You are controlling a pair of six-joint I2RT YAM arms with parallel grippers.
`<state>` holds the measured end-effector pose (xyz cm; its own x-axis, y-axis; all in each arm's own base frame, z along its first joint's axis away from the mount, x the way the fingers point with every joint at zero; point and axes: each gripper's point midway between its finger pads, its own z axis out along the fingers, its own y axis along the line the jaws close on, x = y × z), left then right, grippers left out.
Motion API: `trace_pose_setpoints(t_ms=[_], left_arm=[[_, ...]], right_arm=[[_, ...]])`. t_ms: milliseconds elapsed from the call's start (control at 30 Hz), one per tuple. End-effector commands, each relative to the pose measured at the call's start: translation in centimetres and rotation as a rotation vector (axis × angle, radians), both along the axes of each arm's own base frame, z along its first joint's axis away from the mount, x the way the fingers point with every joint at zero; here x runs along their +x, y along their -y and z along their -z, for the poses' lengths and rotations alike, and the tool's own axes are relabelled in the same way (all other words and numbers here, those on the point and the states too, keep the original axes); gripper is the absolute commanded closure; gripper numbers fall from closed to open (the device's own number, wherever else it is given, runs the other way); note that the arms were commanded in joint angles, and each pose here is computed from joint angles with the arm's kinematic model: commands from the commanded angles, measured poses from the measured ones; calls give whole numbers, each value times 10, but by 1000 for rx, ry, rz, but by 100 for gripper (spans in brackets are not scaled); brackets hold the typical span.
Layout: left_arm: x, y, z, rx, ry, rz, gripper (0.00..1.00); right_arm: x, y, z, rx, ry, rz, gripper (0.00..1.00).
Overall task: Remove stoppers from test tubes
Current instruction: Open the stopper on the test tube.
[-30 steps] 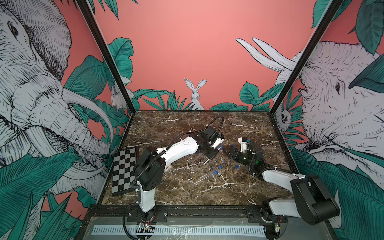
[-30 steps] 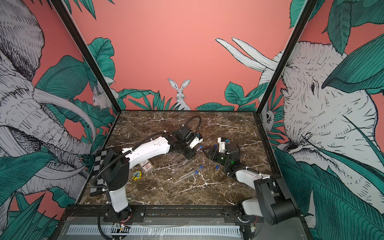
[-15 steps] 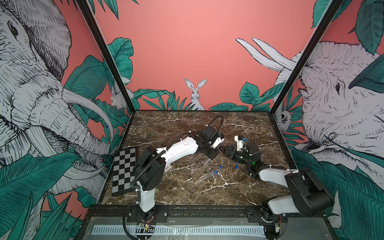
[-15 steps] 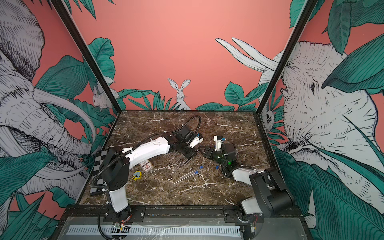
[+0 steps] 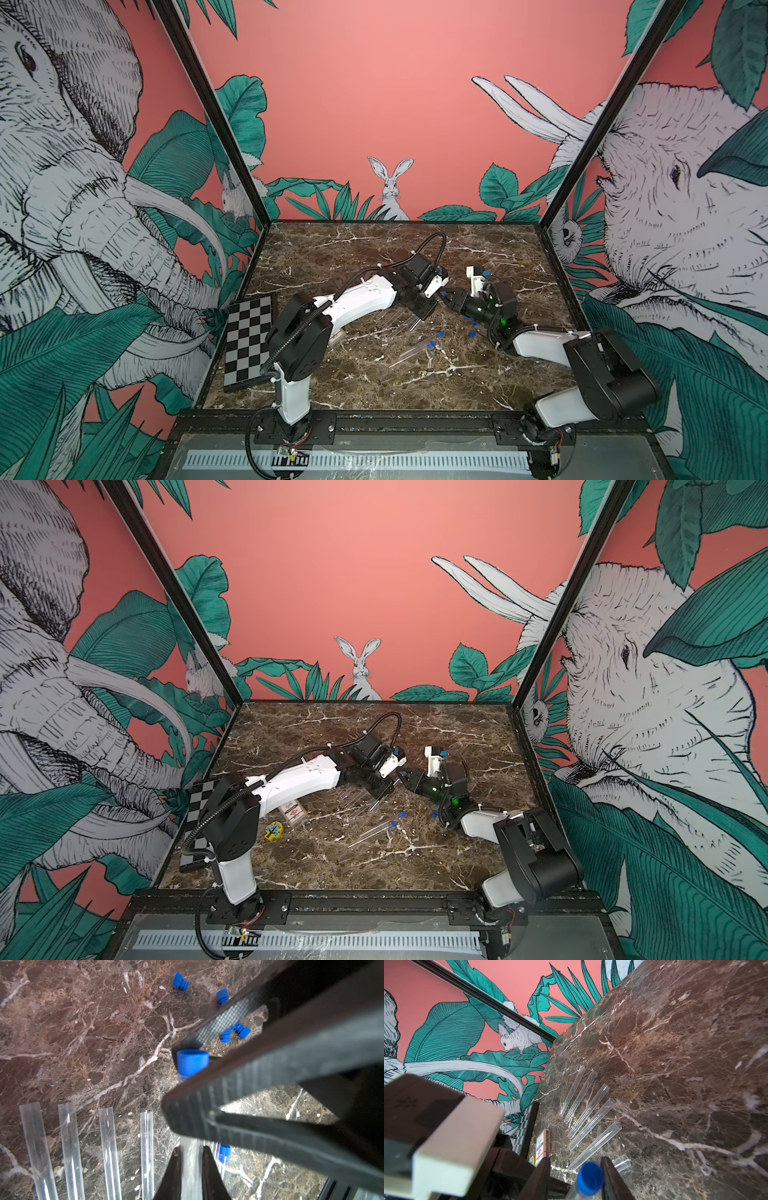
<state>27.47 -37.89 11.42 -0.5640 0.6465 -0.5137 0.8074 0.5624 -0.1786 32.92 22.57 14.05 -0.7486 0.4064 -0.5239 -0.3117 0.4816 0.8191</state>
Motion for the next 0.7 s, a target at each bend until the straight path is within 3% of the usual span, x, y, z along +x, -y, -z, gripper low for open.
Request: trace_pose_setpoints(t_ms=[0,667], left_arm=[[-6,1,-16,-41,7,3,98],[-7,0,-13,-37,0,-1,98]], right_arm=[[9,-5,-25,51,78,2,62],[14,-1,-24,60,73,44,81]])
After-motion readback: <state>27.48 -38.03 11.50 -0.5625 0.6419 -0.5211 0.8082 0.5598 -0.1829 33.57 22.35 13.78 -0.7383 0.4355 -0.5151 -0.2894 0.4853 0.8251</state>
